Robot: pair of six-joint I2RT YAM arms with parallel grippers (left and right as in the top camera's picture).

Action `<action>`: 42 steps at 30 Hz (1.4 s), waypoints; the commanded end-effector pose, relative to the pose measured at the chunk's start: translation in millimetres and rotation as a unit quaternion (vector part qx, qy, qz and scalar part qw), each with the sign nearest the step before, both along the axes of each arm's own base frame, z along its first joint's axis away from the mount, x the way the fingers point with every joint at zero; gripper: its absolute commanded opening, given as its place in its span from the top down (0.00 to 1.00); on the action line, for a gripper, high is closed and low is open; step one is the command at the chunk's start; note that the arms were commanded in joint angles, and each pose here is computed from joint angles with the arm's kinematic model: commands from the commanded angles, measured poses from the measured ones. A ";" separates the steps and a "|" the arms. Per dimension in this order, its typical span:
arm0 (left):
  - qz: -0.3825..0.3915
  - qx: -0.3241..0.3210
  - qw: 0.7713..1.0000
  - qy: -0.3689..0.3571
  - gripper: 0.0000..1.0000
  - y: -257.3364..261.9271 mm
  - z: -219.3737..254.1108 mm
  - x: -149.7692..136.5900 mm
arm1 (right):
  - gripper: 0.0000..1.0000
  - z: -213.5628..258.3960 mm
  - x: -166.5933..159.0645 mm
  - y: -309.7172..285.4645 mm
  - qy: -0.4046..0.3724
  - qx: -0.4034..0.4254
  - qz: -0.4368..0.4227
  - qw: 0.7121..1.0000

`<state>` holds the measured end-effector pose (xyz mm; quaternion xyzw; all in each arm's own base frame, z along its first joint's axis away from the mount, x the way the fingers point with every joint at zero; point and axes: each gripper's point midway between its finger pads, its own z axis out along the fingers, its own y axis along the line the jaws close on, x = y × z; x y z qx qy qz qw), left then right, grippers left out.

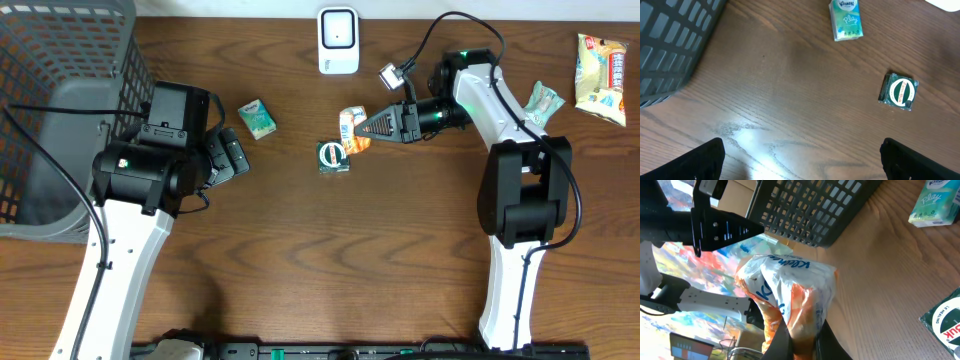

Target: Scan the item barcode

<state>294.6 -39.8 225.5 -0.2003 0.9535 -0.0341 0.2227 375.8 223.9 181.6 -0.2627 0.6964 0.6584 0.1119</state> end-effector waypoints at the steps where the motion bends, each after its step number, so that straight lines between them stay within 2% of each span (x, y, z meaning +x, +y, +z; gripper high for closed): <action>1: 0.005 0.004 1.000 -0.003 0.02 3.0 1.9 -0.2 | 0.99 21.1 0.9 1.1 -0.029 0.013 -0.003 0.999; 6: 0.005 0.004 1.000 -0.003 0.02 3.0 1.9 -0.2 | 0.99 6.9 -1.6 1.8 -0.056 -0.020 0.017 0.998; 8: 0.005 0.004 1.000 -0.003 0.02 3.0 1.9 -0.2 | 0.99 -17.5 -5.2 1.2 -0.075 -0.084 0.046 0.993; 11: 0.005 0.004 1.000 -0.003 0.03 3.0 1.9 -0.2 | 0.99 -61.8 0.7 -2.6 -0.037 -0.230 0.048 0.971; 15: 0.005 0.004 1.000 -0.003 0.02 3.0 1.9 -0.2 | 0.99 -100.4 33.1 -18.6 -0.044 -0.401 -0.016 0.915; 18: 0.005 0.004 1.000 -0.003 0.03 3.0 1.9 -0.2 | 0.99 -105.9 72.7 -46.5 -0.069 -0.521 -0.109 0.844; 20: 0.005 0.004 1.000 -0.003 0.02 3.0 1.9 -0.2 | 0.99 -94.4 96.3 -57.7 -0.102 -0.560 -0.156 0.807; 23: 0.005 0.004 1.000 -0.003 0.02 3.0 1.9 -0.2 | 0.98 -66.9 135.1 -59.1 -0.175 -0.576 -0.217 0.768; 26: 0.005 0.004 1.000 -0.003 0.02 3.0 1.9 -0.2 | 0.99 -47.0 163.2 -44.3 -0.239 -0.556 -0.253 0.755; 28: 0.005 0.004 1.000 -0.003 0.02 3.0 1.9 -0.2 | 0.98 -34.5 183.8 -37.6 -0.309 -0.554 -0.260 0.729; 29: 0.005 0.004 1.000 -0.003 0.03 3.0 1.9 -0.2 | 0.98 -25.1 200.7 -37.4 -0.355 -0.561 -0.273 0.696; 30: 0.005 0.004 1.000 -0.003 0.02 3.0 1.9 -0.2 | 0.98 -21.6 206.6 -37.6 -0.372 -0.564 -0.277 0.683; 33: 0.005 0.004 1.000 -0.003 0.03 3.0 1.9 -0.2 | 0.99 -3.6 237.4 -30.3 -0.466 -0.573 -0.289 0.609; 34: 0.005 0.004 1.000 -0.003 0.03 3.0 1.9 -0.2 | 0.99 0.7 244.3 -25.0 -0.492 -0.570 -0.287 0.592; 39: 0.005 0.004 1.000 -0.003 0.02 3.0 1.9 -0.2 | 0.99 -5.9 266.1 -2.9 -0.574 -0.558 -0.257 0.541; 42: 0.005 0.004 1.000 -0.003 0.02 3.0 1.9 -0.2 | 0.99 -22.3 273.6 1.1 -0.590 -0.560 -0.242 0.528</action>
